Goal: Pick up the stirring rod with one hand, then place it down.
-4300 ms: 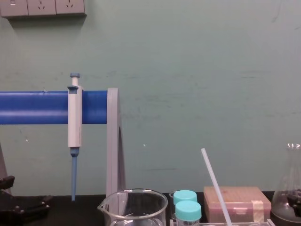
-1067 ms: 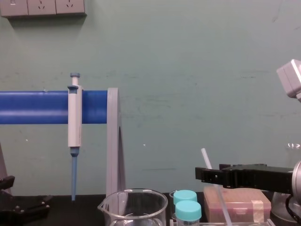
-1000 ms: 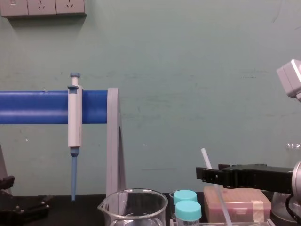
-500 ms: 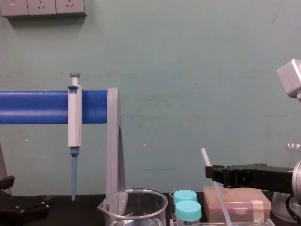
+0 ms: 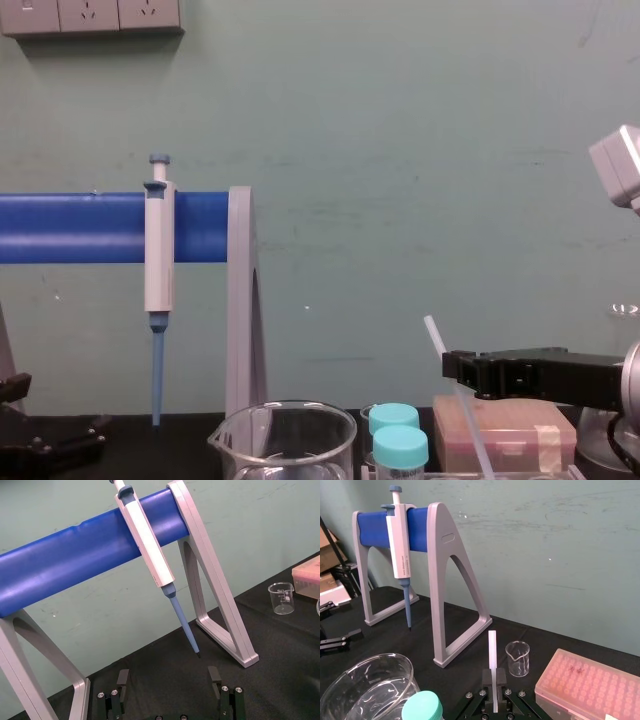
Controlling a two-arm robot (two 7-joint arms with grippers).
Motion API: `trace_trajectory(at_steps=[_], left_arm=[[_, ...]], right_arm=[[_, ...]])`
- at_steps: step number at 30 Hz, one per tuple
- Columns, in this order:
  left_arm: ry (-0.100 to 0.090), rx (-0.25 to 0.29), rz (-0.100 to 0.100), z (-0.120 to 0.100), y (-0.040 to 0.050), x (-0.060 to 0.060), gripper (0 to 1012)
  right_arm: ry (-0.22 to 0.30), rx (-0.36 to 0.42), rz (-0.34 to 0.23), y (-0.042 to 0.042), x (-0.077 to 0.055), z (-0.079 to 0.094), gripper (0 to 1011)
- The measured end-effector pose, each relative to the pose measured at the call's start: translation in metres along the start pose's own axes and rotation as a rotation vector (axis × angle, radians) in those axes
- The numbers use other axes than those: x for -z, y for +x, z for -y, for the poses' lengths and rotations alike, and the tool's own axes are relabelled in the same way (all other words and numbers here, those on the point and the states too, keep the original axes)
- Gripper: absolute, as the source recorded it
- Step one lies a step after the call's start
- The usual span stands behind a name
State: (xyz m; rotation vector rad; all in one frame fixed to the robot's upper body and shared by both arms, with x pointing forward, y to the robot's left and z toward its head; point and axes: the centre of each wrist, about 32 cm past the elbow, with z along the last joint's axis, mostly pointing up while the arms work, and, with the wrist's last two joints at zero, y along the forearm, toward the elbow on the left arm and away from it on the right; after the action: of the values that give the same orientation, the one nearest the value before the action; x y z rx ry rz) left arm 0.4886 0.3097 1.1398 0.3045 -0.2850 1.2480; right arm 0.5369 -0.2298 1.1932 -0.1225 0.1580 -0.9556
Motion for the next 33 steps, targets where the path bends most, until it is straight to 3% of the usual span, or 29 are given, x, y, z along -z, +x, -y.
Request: trace_trajectory(at_steps=[7,15,24,33], left_arm=[[0.0,0.0,0.0,0.0,0.0,0.0,1000],[0.0,0.0,0.0,0.0,0.0,0.0,1000],[0.0,0.0,0.0,0.0,0.0,0.0,1000],[0.0,0.0,0.0,0.0,0.0,0.0,1000]], right_arm=[[0.008,0.001,0.006,-0.0003,0.001,0.0,46],[0.113,0.003,0.071,-0.0082,0.009,0.003,46],[0.205,-0.01,0.06,-0.0115,0.014,0.007,46],[0.281,-0.028,0.067,-0.0136,0.011,0.015,46]])
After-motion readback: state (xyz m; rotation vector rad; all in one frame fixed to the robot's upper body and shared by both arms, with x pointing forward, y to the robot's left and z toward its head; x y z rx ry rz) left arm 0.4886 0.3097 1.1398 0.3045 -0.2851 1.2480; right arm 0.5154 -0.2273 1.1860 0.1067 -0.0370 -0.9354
